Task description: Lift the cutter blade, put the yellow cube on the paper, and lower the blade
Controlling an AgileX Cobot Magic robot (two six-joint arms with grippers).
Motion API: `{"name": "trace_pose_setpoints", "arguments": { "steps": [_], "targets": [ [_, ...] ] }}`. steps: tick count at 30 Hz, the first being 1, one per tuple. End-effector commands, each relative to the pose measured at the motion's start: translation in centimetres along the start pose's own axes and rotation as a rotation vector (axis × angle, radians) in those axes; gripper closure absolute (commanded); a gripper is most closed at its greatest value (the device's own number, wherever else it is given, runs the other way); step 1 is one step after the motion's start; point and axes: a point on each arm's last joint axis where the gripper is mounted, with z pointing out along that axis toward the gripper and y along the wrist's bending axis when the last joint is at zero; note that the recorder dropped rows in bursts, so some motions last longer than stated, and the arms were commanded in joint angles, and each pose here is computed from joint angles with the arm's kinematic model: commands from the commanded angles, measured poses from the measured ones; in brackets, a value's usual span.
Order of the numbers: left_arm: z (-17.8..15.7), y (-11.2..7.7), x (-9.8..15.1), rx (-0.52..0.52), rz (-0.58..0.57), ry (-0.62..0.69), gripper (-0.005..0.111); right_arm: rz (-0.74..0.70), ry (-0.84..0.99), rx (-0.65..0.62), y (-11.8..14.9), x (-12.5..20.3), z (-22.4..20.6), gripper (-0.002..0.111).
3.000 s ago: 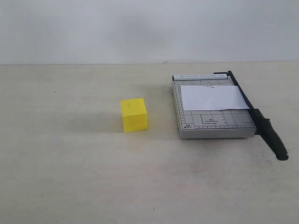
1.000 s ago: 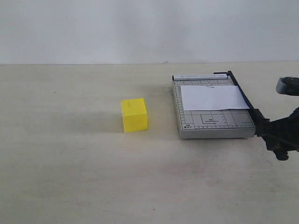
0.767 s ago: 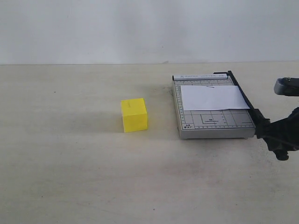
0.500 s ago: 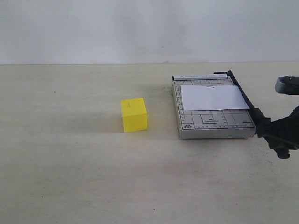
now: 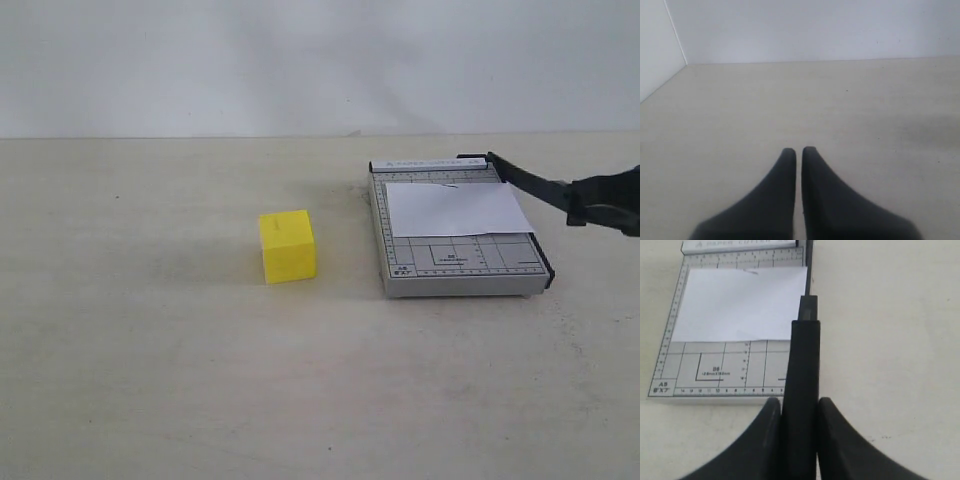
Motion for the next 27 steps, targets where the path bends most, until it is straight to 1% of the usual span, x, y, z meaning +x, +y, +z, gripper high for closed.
{"name": "trace_pose_setpoints", "arguments": {
  "steps": [1, 5, 11, 18, 20, 22, 23, 24, 25, 27],
  "targets": [
    [0.0, -0.1, -0.1, 0.009, -0.006, -0.012, 0.102, -0.031, -0.146, 0.044, -0.2, -1.4, -1.8, 0.108],
    [0.0, -0.1, -0.1, 0.009, -0.006, -0.012, 0.102, -0.030, -0.215, 0.078, -0.5, -2.0, -2.0, 0.108],
    [0.0, -0.1, -0.1, 0.009, -0.006, -0.012, 0.102, -0.030, -0.261, 0.099, -0.7, -2.5, -2.1, 0.108],
    [0.0, -0.1, -0.1, 0.009, -0.006, -0.012, 0.102, -0.030, -0.250, 0.094, -0.6, -2.4, -2.1, 0.108],
    [0.0, -0.1, -0.1, 0.009, -0.006, -0.012, 0.102, -0.030, -0.233, 0.086, -0.5, -2.2, -2.1, 0.106],
    [0.0, -0.1, -0.1, 0.009, -0.006, -0.012, 0.102, -0.030, -0.213, 0.076, -0.4, -2.1, -2.0, 0.099],
    [0.0, -0.1, -0.1, 0.009, -0.006, -0.012, 0.102, -0.030, -0.201, 0.070, -0.4, -2.0, -2.0, 0.087],
    [0.0, -0.1, -0.1, 0.009, -0.006, -0.012, 0.102, -0.030, -0.201, 0.070, -0.4, -2.0, -2.0, 0.082],
    [0.0, -0.1, -0.1, 0.009, -0.006, -0.012, 0.102, -0.030, -0.208, 0.073, -0.4, -2.0, -2.0, 0.073],
    [0.0, -0.1, -0.1, 0.009, -0.006, -0.012, 0.102, -0.038, -0.213, 0.071, -0.4, -2.2, -2.3, 0.068]
  ]
}}
